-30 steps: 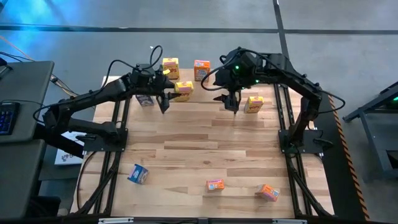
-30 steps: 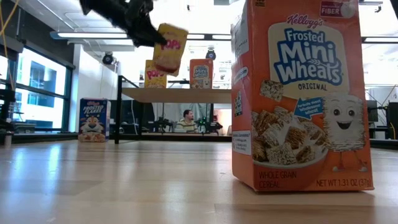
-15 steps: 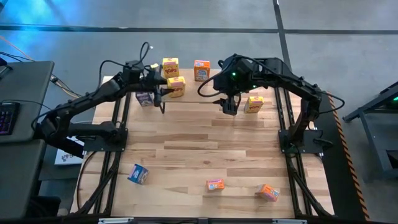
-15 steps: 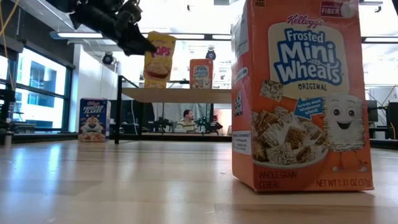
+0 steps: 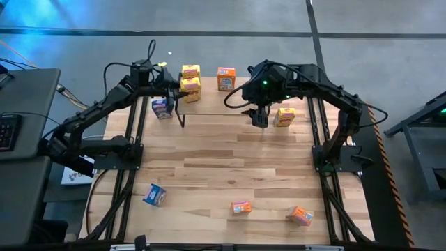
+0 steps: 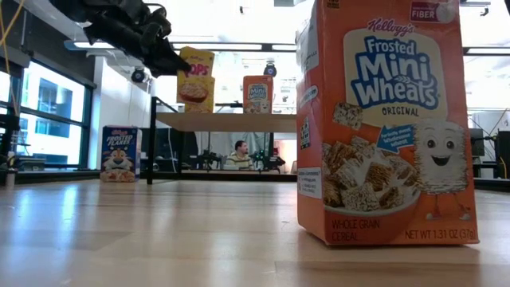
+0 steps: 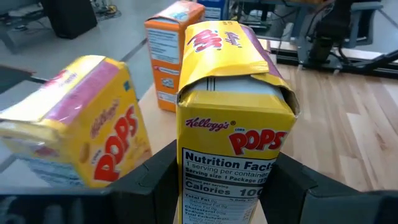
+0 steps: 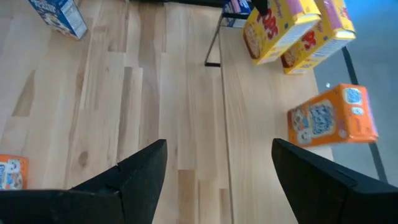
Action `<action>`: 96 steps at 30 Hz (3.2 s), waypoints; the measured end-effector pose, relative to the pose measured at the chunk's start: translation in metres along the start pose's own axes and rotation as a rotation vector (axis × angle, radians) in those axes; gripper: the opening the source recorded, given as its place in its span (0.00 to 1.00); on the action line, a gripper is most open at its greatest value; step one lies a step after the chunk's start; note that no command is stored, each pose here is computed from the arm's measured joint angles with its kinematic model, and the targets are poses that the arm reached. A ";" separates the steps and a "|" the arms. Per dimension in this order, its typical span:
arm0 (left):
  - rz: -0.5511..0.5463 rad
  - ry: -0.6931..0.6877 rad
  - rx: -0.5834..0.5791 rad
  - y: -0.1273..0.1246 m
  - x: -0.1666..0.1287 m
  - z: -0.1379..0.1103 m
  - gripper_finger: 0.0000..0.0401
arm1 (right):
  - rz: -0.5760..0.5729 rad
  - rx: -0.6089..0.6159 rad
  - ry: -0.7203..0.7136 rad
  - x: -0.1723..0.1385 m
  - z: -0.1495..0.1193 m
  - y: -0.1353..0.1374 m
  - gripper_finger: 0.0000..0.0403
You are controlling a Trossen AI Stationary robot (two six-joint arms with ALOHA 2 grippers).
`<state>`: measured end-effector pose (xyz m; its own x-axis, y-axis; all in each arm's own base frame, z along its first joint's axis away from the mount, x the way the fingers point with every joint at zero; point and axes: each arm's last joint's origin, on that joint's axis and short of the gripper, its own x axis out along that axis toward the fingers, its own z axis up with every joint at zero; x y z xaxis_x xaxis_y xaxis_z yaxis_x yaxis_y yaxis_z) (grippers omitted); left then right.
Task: Stack cereal on shelf
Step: Put the bottom yellow cereal box on the shelf aligned with the other yellow cereal box
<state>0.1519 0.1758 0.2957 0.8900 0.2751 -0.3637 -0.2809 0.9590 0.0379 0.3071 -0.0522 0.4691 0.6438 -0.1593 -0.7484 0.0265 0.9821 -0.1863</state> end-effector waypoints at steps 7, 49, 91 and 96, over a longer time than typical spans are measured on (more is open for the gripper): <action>-0.045 0.013 -0.032 0.006 0.006 -0.006 0.42 | 0.004 0.040 0.003 -0.007 -0.003 0.002 0.70; -0.077 0.012 -0.013 0.031 0.016 -0.021 0.42 | -0.084 0.129 -0.496 0.044 -0.141 0.040 0.70; -0.095 -0.011 0.008 0.041 0.021 -0.026 0.42 | -0.081 0.135 -0.490 0.045 -0.142 0.041 0.70; -0.095 -0.011 0.007 0.041 0.021 -0.026 0.42 | -0.081 0.135 -0.490 0.045 -0.142 0.041 0.70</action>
<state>0.1499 0.2191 0.2651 0.9164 0.1837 -0.3557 -0.1928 0.9812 0.0100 0.2286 -0.0337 0.3375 0.9174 -0.2017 -0.3430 0.1689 0.9779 -0.1233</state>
